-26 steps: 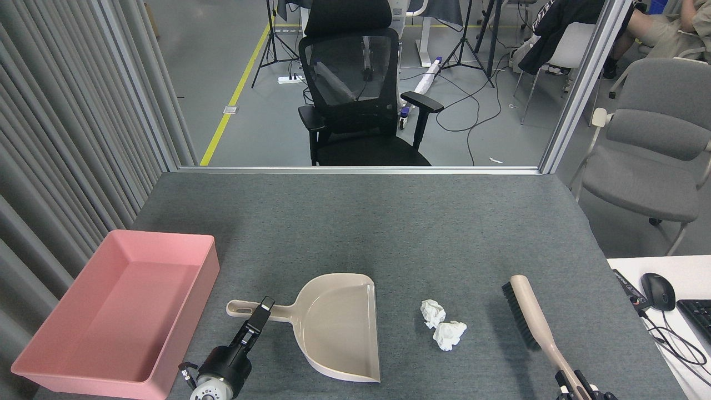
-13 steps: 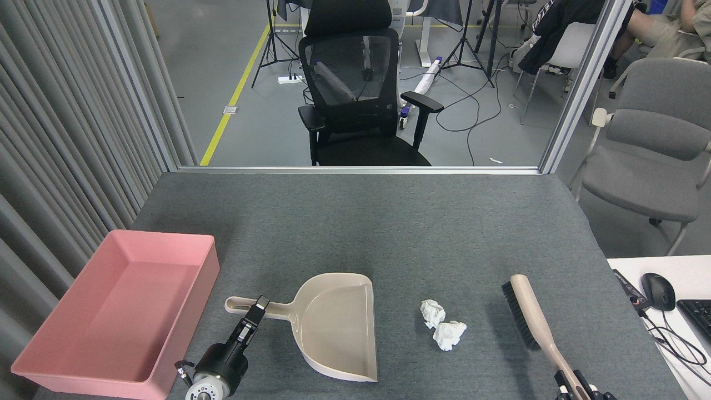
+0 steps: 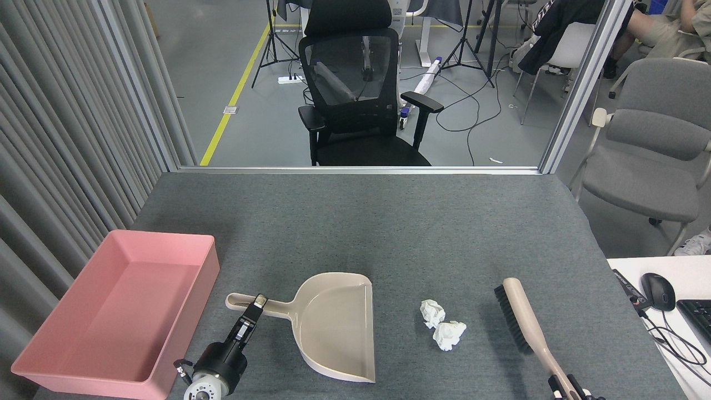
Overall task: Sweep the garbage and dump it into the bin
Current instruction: 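Hold the dustpan with the left gripper and lift the brush with the right, then sweep the paper balls with the brush toward the dustpan mouth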
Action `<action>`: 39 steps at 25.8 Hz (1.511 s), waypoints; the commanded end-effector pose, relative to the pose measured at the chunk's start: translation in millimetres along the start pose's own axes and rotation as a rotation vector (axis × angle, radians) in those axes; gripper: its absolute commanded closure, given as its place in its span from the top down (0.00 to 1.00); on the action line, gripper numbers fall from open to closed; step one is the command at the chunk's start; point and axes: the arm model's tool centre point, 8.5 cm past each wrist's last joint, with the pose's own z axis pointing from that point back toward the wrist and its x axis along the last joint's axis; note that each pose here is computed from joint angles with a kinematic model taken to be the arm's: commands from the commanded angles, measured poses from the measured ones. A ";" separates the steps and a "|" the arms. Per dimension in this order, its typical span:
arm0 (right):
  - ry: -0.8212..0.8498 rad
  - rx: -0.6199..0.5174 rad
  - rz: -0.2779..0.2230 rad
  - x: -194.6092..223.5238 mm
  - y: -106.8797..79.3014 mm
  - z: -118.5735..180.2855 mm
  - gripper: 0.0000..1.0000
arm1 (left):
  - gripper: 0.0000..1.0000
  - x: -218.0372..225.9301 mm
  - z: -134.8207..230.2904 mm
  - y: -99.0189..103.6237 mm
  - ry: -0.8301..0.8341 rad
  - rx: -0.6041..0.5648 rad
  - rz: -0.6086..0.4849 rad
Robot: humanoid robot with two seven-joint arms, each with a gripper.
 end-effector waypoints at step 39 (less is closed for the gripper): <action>-0.165 -0.030 -0.305 206.4 21.3 -56.3 0.05 | 0.23 -1.1 4.5 1.5 -0.019 0.006 0.000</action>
